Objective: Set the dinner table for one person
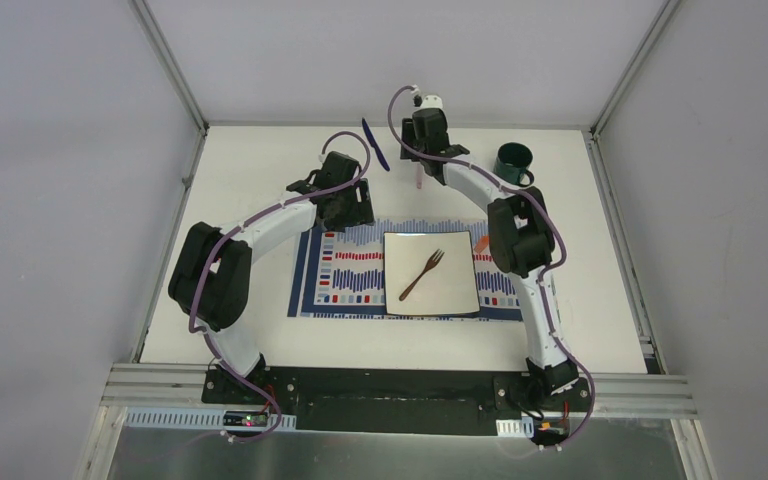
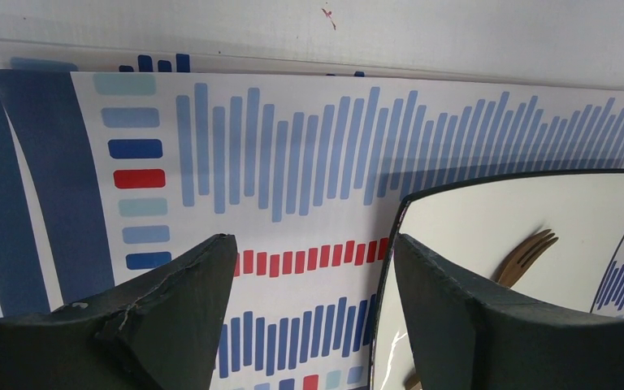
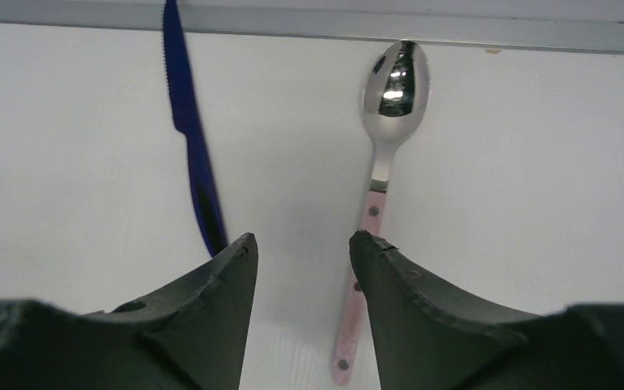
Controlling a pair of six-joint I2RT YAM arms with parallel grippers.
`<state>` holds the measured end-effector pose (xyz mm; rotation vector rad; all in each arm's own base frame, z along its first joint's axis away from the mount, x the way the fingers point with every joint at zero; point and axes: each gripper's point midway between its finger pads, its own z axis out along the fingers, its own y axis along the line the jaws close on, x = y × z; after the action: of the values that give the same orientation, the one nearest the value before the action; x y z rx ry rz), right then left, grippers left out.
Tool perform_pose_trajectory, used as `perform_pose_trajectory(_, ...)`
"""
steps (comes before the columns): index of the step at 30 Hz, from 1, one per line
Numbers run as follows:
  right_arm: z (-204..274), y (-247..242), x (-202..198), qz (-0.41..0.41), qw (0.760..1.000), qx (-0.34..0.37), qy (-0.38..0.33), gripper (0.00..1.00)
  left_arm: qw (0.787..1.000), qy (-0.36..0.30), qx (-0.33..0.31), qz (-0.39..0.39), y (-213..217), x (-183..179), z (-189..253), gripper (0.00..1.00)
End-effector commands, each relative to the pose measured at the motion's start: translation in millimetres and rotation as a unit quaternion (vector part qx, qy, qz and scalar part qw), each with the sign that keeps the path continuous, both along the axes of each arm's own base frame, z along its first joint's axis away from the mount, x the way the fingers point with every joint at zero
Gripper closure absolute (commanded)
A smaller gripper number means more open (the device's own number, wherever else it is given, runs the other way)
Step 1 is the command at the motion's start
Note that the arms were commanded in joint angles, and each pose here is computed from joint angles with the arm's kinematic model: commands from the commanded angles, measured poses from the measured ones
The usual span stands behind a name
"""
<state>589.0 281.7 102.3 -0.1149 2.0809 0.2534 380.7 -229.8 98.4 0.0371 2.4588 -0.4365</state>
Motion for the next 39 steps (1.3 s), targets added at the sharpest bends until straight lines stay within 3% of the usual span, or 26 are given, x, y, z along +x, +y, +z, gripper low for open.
perform_pose_trajectory(1, -4, -30, 15, -0.057, 0.996, -0.07, -0.008, 0.47, 1.0, -0.025, -0.012, -0.004, 2, 7, 20, 0.27)
perform_pose_trajectory(5, -14, -39, 17, -0.071, 0.993, -0.092, 0.005, 0.45, 1.0, -0.023, -0.014, -0.005, 2, 8, 20, 0.27)
perform_pose_trajectory(30, -55, -34, 18, -0.05, 0.996, -0.053, 0.06, 0.45, 1.0, -0.015, -0.019, -0.006, 1, 11, 14, 0.28)
perform_pose_trajectory(39, -67, -30, 16, -0.044, 0.995, -0.047, 0.074, 0.57, 1.0, -0.017, -0.023, -0.004, 2, 12, 16, 0.28)
